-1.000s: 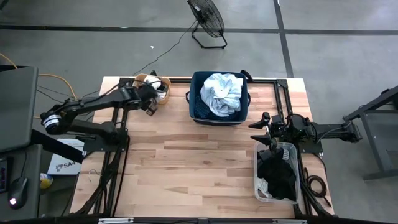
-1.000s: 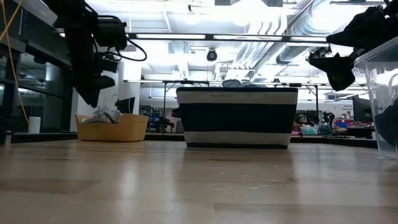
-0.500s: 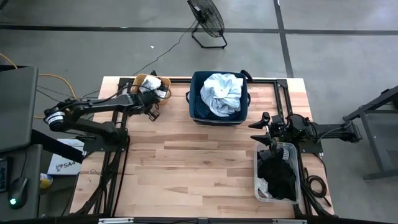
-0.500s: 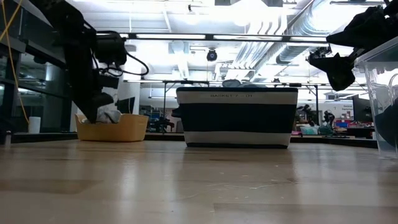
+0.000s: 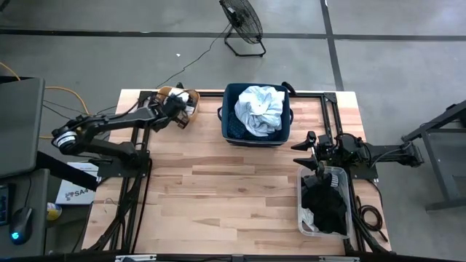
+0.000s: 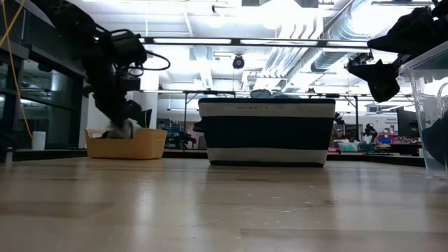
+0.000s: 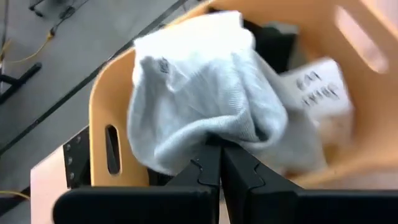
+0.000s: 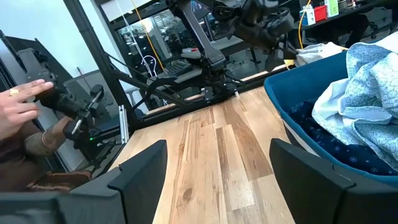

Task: Pick & Place Cloths
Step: Put the gray sock into the yellow bin

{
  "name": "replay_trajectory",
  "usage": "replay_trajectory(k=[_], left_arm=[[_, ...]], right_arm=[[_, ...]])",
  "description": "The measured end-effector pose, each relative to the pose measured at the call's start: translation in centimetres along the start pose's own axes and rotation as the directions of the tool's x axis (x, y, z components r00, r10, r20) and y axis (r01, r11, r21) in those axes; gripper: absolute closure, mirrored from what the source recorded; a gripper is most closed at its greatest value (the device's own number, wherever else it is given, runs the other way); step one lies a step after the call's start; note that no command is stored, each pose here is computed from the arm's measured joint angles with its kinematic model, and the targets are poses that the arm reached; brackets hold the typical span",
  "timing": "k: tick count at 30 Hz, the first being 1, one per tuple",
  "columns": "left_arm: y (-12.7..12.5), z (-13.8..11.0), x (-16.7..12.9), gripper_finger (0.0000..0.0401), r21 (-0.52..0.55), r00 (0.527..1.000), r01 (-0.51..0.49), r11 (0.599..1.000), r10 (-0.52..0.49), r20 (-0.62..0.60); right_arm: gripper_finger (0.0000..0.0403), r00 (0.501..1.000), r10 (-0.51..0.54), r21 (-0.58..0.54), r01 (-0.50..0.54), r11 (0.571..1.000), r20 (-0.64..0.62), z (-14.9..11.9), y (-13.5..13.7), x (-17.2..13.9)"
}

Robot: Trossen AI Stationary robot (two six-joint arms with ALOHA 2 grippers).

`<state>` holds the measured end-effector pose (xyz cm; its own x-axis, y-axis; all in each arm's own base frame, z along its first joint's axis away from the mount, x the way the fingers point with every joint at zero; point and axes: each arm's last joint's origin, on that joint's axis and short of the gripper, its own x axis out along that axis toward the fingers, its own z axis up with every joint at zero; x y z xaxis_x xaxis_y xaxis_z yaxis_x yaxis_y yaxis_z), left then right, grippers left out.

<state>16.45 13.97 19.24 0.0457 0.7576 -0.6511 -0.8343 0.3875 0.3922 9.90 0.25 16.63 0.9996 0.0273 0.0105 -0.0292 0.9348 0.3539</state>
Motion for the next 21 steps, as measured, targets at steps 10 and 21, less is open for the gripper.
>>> replay_trajectory(k=[10, 21], left_arm=[[-0.8, 0.1, 5.4, 0.0400, -0.062, 0.998, 0.000, 0.998, -0.003, -0.057], [0.4, 1.8, 4.6, 0.0379, -0.106, 1.000, 0.013, 0.994, -0.015, -0.020]], right_arm=[[0.0127, 1.000, 0.000, 0.000, 0.000, 1.000, 0.000, 0.0, 0.0, 0.0], [0.0127, 1.000, 0.000, 0.000, 0.000, 1.000, 0.000, 0.0, 0.0, 0.0]])
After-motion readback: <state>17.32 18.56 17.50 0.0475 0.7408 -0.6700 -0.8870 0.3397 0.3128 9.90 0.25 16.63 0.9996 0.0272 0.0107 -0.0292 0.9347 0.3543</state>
